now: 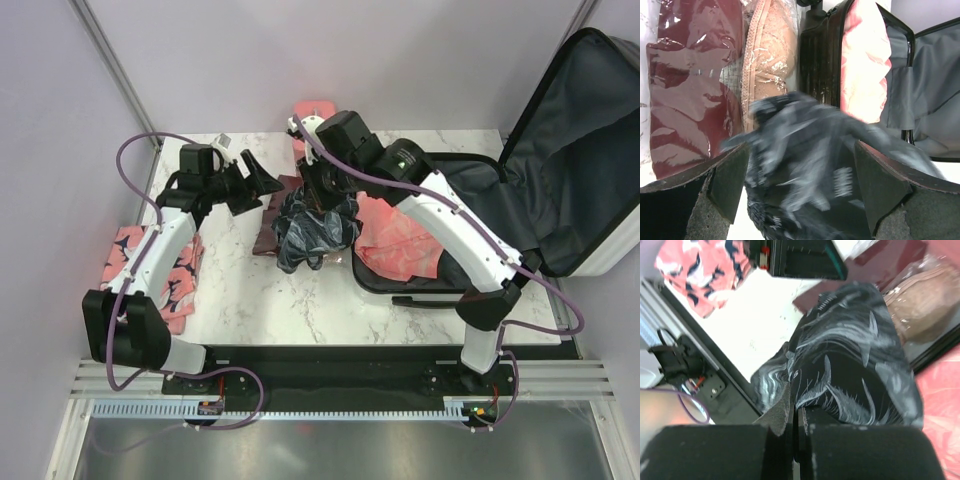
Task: Pack the luggage
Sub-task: Pick up the clothes at the center of the board, then place the clothes in the luggage.
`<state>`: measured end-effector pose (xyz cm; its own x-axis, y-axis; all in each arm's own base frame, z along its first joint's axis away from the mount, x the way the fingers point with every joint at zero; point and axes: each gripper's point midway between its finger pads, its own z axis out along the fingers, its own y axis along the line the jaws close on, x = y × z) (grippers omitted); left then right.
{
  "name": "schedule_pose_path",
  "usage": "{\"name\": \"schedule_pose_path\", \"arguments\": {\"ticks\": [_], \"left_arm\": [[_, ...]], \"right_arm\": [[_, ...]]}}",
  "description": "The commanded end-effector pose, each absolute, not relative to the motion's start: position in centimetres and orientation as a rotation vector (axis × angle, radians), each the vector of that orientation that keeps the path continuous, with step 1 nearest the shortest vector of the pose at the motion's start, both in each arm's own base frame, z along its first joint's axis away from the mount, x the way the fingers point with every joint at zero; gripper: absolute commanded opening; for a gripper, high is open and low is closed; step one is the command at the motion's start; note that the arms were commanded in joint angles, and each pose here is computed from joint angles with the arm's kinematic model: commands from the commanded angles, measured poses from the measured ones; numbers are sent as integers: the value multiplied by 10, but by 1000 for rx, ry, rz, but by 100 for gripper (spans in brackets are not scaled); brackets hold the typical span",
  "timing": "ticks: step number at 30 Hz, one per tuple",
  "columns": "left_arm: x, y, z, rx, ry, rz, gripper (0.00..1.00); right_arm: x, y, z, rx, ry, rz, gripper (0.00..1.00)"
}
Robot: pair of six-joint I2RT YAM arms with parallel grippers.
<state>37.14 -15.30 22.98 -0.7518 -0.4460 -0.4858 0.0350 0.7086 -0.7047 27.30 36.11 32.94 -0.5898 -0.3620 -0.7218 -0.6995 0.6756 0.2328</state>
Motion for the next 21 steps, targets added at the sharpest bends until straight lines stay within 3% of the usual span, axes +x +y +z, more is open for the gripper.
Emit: {"name": "schedule_pose_path", "arguments": {"ticks": [1, 9, 21], "left_arm": [[382, -162, 252, -256, 2191, -1002, 91], [386, -164, 246, -261, 2203, -1017, 91], [384, -159, 242, -292, 2204, -987, 91]], "right_arm": [[286, 334, 397, -614, 2083, 666, 0], [338, 295, 406, -377, 2059, 649, 0], [408, 305, 424, -351, 1925, 829, 0]]}}
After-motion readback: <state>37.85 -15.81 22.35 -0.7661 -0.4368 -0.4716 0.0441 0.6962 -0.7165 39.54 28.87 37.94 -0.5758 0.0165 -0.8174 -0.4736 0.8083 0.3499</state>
